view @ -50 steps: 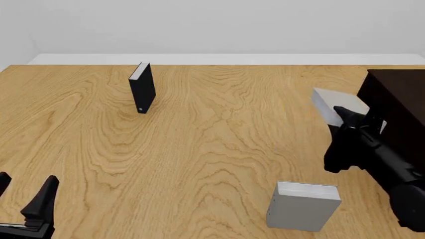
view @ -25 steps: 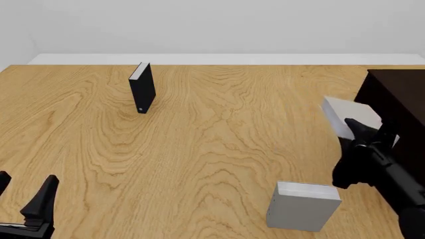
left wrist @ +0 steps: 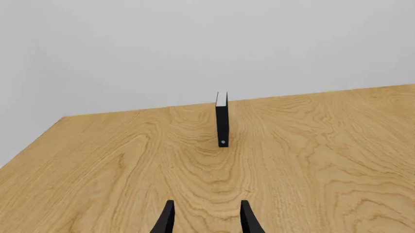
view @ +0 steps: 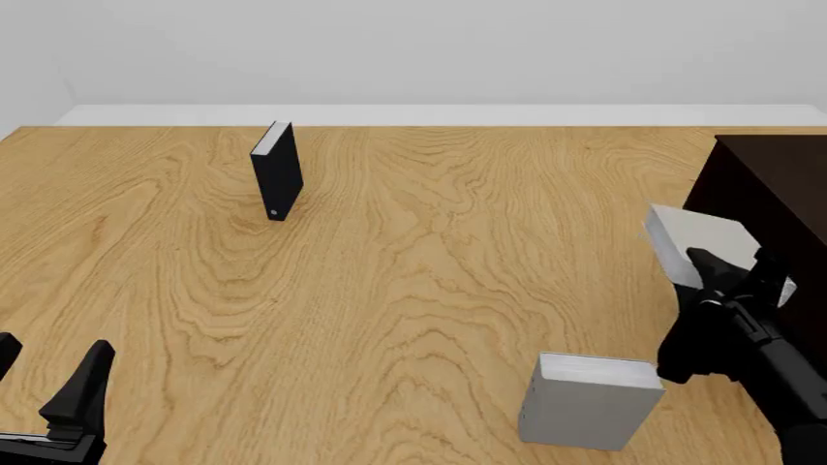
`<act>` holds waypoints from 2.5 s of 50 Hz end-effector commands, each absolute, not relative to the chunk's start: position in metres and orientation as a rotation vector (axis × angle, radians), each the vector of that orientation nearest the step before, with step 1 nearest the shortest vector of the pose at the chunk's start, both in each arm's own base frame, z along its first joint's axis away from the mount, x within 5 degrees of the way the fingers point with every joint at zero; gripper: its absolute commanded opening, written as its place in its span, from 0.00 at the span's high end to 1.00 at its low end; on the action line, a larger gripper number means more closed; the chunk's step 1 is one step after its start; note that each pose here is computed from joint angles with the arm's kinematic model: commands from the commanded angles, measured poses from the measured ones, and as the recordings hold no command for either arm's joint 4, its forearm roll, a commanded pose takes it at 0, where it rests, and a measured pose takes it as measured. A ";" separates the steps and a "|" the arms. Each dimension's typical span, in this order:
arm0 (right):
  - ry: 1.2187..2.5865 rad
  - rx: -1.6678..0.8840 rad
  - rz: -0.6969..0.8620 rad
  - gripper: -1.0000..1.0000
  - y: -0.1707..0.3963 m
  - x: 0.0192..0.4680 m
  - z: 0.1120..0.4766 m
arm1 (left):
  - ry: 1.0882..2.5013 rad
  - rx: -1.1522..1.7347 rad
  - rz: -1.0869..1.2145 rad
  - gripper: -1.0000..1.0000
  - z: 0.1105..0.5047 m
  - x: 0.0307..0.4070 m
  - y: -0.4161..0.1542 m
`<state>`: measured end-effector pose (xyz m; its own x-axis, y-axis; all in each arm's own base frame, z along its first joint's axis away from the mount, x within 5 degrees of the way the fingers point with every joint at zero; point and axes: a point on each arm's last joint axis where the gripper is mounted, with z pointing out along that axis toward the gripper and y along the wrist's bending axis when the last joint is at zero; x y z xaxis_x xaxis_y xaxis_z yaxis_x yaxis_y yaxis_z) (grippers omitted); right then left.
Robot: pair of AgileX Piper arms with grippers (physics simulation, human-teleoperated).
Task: Pick up the book on the right and place it on the cabinet shelf.
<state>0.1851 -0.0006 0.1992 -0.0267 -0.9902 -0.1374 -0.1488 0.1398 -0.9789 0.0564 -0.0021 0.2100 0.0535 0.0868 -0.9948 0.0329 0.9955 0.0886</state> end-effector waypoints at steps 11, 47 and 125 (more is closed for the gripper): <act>1.410 -1.161 -1.081 1.00 -0.010 0.189 0.199 | 1.519 0.095 0.039 0.00 0.210 0.056 -0.002; 1.499 -1.122 -1.119 1.00 -0.028 0.203 0.190 | 1.512 0.102 0.046 0.00 0.211 0.057 -0.002; 1.676 -1.042 -1.216 1.00 -0.077 0.233 0.168 | 1.527 0.102 0.048 0.00 0.209 0.056 -0.002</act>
<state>0.2276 -0.0718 0.1670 -0.3279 -0.9377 -0.1151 -0.1873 0.1839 -0.9649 0.0564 -0.0019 0.2092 0.0445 0.0936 -0.9946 0.0296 0.9950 0.0949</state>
